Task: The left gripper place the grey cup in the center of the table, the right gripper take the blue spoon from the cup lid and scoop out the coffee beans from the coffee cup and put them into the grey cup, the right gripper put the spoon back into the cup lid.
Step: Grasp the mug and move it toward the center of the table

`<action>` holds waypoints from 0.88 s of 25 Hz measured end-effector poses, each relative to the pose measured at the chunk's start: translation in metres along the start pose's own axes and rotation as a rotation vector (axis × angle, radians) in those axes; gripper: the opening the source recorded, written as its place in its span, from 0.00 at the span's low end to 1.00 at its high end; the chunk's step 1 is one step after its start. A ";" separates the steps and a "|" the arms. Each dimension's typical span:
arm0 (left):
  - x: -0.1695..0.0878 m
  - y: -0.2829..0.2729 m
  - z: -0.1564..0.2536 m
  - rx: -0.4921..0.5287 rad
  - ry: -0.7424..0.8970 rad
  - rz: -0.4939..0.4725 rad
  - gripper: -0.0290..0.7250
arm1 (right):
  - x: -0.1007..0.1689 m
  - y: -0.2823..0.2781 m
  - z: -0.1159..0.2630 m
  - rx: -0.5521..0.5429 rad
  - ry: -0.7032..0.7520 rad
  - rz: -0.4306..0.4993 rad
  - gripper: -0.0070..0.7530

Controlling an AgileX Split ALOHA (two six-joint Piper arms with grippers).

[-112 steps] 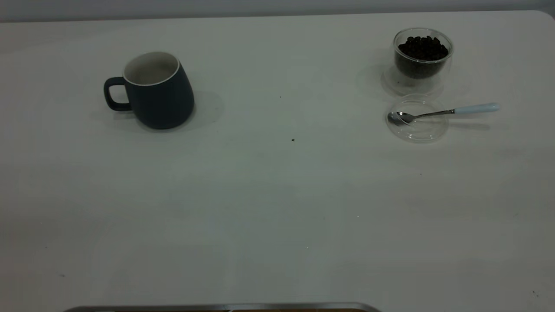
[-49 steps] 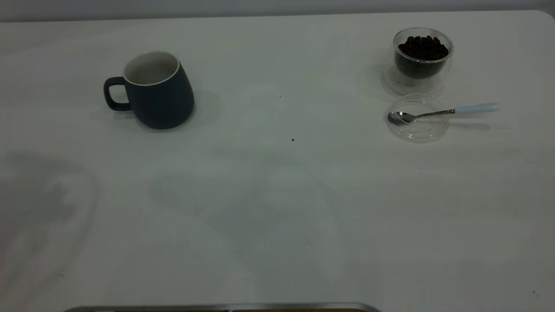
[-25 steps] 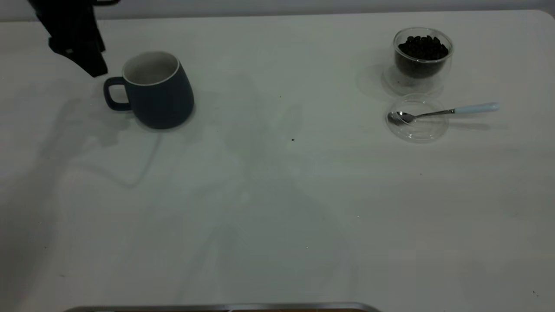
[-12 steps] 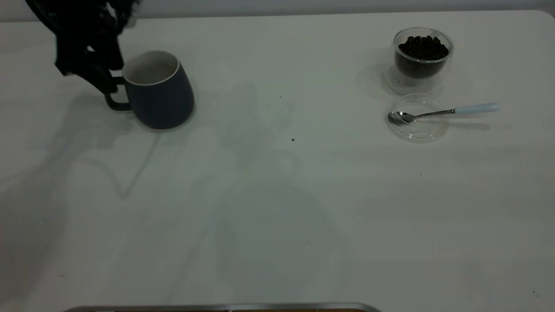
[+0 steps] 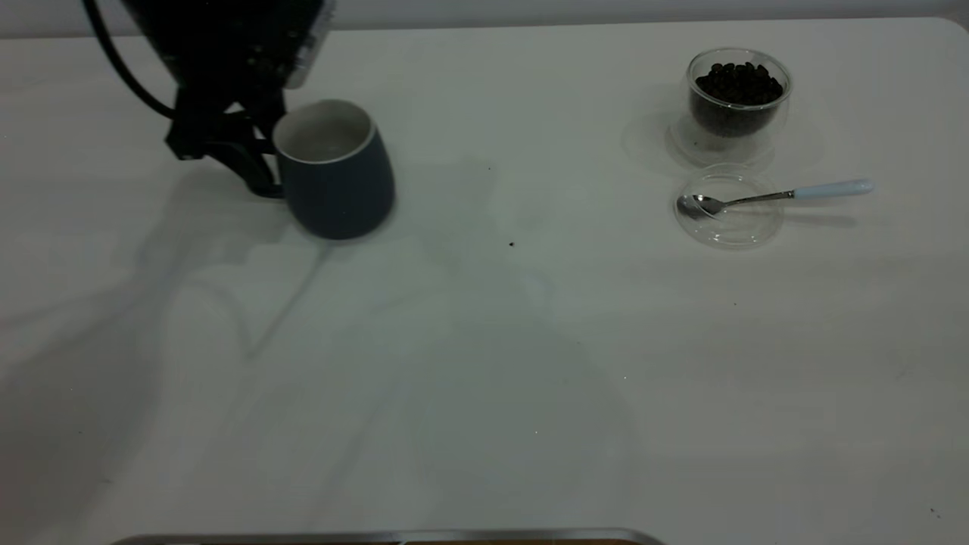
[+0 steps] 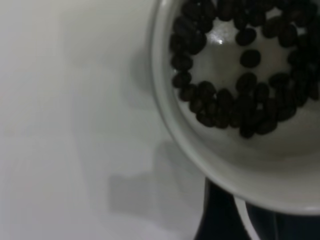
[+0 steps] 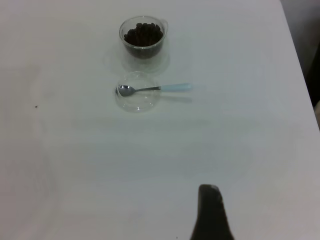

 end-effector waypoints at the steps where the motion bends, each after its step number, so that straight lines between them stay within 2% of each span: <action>1: 0.001 0.001 -0.006 0.000 0.004 -0.008 0.77 | 0.000 0.000 0.000 0.000 0.000 0.000 0.78; 12: 0.011 0.012 -0.065 -0.011 0.009 -0.092 0.77 | 0.000 0.000 0.000 0.000 0.001 0.000 0.78; 22: 0.008 0.022 -0.092 -0.060 -0.020 -0.091 0.77 | 0.000 0.000 0.000 0.000 0.000 -0.001 0.78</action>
Point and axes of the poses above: a point on each arm's last joint axis where the gripper is mounted, y pointing out along that axis toward the gripper, x along the wrist's bending axis when the last joint is at zero, z = x × y, the point moved 5 cm from there along y, pointing out along that axis toward the gripper, and after that the axes turned 4 degrees about y, right-handed, at the moved point
